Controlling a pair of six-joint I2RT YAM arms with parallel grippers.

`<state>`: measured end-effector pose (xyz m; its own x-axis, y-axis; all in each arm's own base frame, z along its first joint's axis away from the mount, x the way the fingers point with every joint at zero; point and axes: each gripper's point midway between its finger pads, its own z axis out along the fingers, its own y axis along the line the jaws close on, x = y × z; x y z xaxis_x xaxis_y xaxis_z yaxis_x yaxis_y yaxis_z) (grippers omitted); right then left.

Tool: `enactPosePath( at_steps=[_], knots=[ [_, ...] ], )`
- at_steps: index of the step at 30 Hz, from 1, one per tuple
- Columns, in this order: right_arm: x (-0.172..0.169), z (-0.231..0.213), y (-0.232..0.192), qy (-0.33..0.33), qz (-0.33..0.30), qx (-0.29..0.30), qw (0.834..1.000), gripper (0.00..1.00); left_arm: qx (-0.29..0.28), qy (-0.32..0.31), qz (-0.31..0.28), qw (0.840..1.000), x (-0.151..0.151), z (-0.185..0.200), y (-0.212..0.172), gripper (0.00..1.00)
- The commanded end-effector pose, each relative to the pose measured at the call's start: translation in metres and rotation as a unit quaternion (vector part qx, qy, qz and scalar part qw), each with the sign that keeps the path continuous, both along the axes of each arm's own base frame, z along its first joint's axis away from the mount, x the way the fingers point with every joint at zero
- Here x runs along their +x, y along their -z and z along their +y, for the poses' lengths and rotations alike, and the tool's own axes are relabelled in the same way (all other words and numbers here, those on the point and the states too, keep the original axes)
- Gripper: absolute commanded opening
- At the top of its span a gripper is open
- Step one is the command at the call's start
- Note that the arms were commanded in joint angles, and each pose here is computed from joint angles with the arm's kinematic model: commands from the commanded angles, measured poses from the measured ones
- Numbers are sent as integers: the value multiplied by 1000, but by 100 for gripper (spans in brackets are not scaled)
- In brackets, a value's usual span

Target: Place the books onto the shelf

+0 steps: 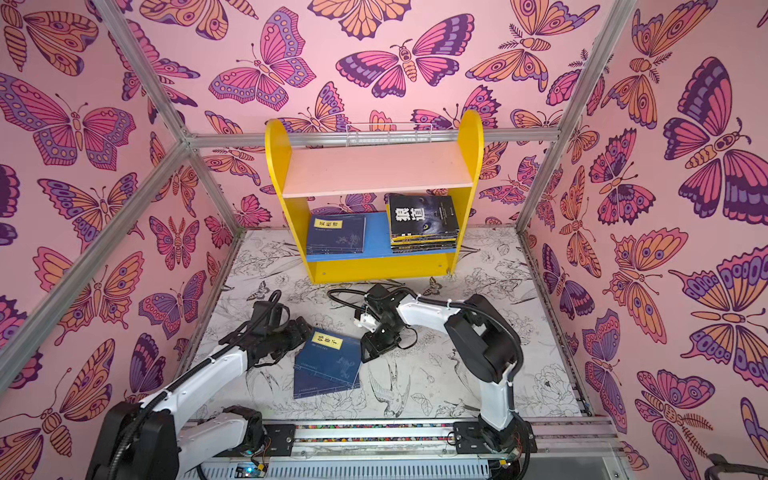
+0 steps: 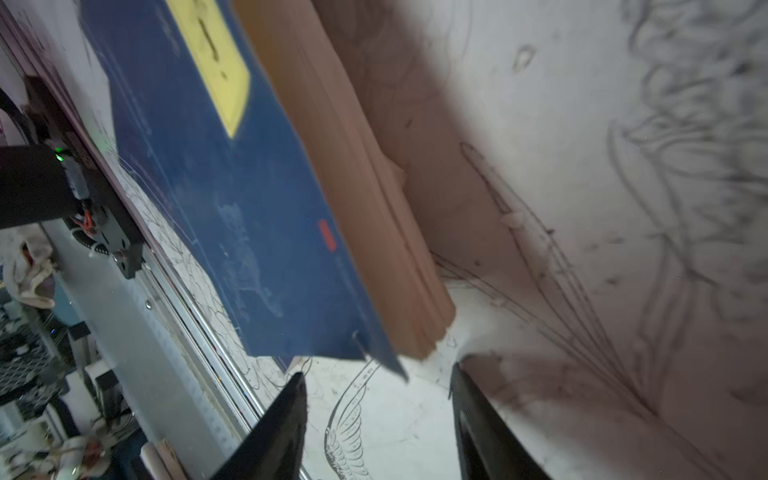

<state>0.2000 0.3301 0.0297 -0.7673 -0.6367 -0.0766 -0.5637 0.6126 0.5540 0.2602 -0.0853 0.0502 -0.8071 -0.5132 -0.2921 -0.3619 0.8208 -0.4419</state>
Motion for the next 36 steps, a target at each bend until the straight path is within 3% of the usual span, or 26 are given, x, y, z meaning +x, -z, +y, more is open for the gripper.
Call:
enactPosePath(
  at_steps=[1, 5, 8, 15, 19, 26, 30, 36],
  knots=[
    [-11, 8, -11, -55, 33, 28, 998, 54, 7, 33, 17, 999, -4, -6, 7, 86],
    [-7, 18, -9, -74, 43, 40, 996, 55, 8, 43, 39, 998, -7, -9, 18, 82],
    [4, 32, -19, -68, 37, 71, 994, 54, 5, 51, 45, 998, -9, -13, 21, 68],
    [64, 65, -63, 27, 15, 169, 985, 43, 2, 64, 36, 997, -5, -19, 16, 57],
    [80, 74, -83, 58, 9, 211, 976, 35, 2, 64, 32, 997, -3, -19, 13, 53],
    [90, 77, -86, 81, 6, 222, 972, 1, -6, 45, 2, 999, 9, -19, -3, 54],
    [101, 68, -103, 103, 6, 258, 961, 0, -32, 23, -43, 998, 18, -17, -27, 62],
    [118, 45, -154, 132, 4, 348, 928, 0, -102, 2, -134, 986, 28, -11, -78, 77]
  ],
)
